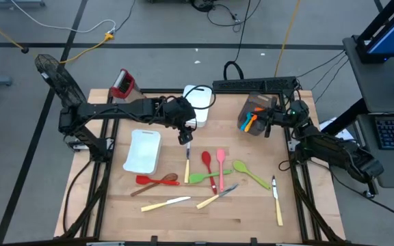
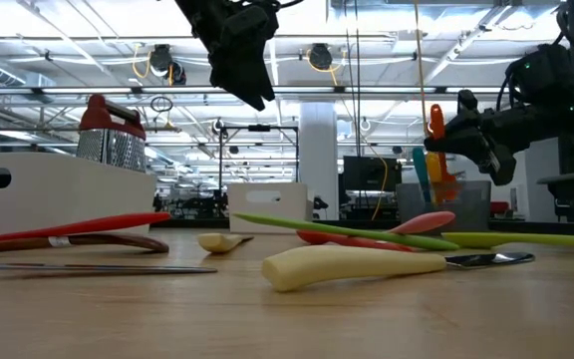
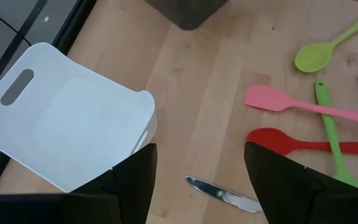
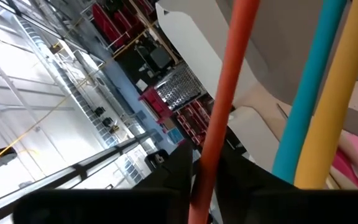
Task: Pick & Place Kitchen Items
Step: Put the orange spatula into the black bin
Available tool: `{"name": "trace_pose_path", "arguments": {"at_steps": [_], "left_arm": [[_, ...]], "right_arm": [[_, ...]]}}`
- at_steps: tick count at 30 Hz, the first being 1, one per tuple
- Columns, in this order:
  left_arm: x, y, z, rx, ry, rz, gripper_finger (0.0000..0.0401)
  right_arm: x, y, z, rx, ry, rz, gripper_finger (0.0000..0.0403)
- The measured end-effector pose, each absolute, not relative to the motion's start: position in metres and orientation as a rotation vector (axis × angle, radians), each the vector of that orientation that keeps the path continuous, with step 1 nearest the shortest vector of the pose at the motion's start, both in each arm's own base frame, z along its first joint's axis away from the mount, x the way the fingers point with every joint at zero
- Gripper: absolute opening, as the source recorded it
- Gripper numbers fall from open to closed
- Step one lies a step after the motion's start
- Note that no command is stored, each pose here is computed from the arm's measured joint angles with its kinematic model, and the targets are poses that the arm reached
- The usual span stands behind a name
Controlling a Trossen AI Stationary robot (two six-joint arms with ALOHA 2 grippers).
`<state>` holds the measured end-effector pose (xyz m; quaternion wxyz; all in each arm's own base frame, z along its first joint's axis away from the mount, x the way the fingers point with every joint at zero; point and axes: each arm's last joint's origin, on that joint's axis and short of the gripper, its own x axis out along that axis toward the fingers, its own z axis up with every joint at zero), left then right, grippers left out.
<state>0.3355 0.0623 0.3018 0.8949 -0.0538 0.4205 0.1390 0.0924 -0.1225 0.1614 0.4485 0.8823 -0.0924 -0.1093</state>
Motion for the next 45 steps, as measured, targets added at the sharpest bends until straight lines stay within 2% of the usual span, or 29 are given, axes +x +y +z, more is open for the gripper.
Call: {"name": "trace_pose_path", "arguments": {"at_steps": [11,21,28,45], "left_arm": [[0.3355,0.0622,0.3018,-0.118,0.871,0.291,0.0248],[0.3357,0.0614,0.3018,-0.136,0.869,0.277,0.0248],[0.3359,0.0605,0.3017,-0.152,0.87,0.246,0.0248],[0.3359,0.0601,0.3017,-0.16,0.869,0.25,0.0248]], "right_arm": [[0.0915,-0.1231,0.1615,2.18,-0.234,-0.272,0.0092],[0.0912,-0.1242,0.1613,2.002,-0.242,-0.316,0.0085],[0.0911,-0.1244,0.1612,2.001,-0.248,-0.321,0.0087],[0.0949,-0.1218,0.1659,2.012,-0.228,-0.25,0.0169]]}}
